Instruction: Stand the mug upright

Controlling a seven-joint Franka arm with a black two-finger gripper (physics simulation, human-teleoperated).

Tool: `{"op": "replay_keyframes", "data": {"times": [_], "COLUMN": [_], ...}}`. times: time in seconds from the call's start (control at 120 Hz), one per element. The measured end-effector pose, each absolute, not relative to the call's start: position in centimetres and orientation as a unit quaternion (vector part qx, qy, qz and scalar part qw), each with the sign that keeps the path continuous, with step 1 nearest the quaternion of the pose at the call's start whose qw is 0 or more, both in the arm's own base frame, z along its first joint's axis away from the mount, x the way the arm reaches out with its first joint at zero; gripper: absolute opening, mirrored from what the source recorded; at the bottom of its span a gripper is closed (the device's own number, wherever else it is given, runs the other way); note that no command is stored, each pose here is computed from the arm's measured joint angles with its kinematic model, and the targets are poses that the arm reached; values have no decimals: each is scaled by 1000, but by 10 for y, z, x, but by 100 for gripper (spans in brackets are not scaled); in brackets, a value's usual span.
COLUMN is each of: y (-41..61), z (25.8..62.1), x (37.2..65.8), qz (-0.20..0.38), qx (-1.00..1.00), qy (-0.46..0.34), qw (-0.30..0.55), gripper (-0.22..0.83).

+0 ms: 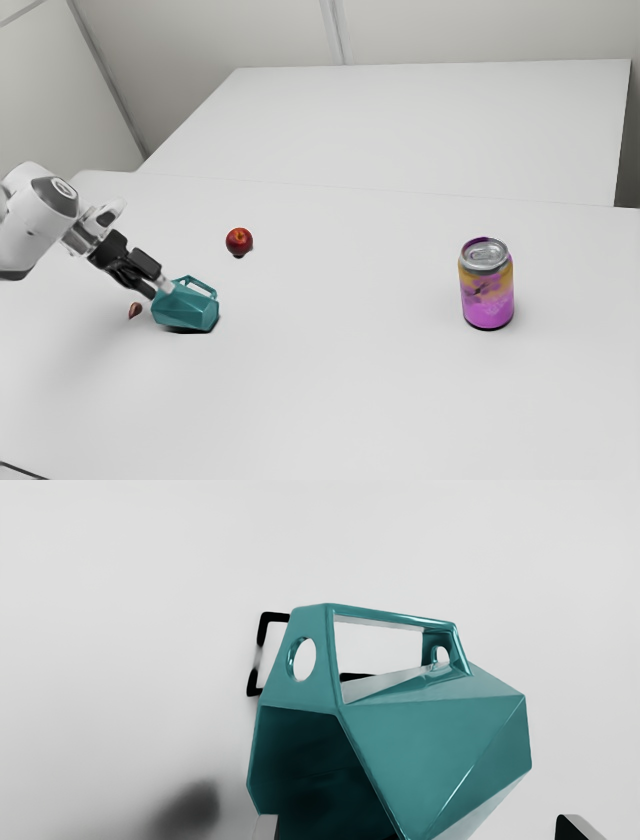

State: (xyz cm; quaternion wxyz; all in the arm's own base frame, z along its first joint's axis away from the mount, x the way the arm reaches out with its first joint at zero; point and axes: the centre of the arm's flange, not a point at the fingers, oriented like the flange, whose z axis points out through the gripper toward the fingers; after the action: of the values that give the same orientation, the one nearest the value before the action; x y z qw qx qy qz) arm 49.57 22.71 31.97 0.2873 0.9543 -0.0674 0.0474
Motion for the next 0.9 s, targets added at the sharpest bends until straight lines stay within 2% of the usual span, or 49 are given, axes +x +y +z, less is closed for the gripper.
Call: {"op": "replay_keyframes", "data": {"times": [0.708,0.9], "y": [222,219], "z": [288,285], "x": [487,486], "qz": [71,81], "qx": [928,922], "qy": [-56,-52], "qw": [362,374], "gripper": [61,53]}}
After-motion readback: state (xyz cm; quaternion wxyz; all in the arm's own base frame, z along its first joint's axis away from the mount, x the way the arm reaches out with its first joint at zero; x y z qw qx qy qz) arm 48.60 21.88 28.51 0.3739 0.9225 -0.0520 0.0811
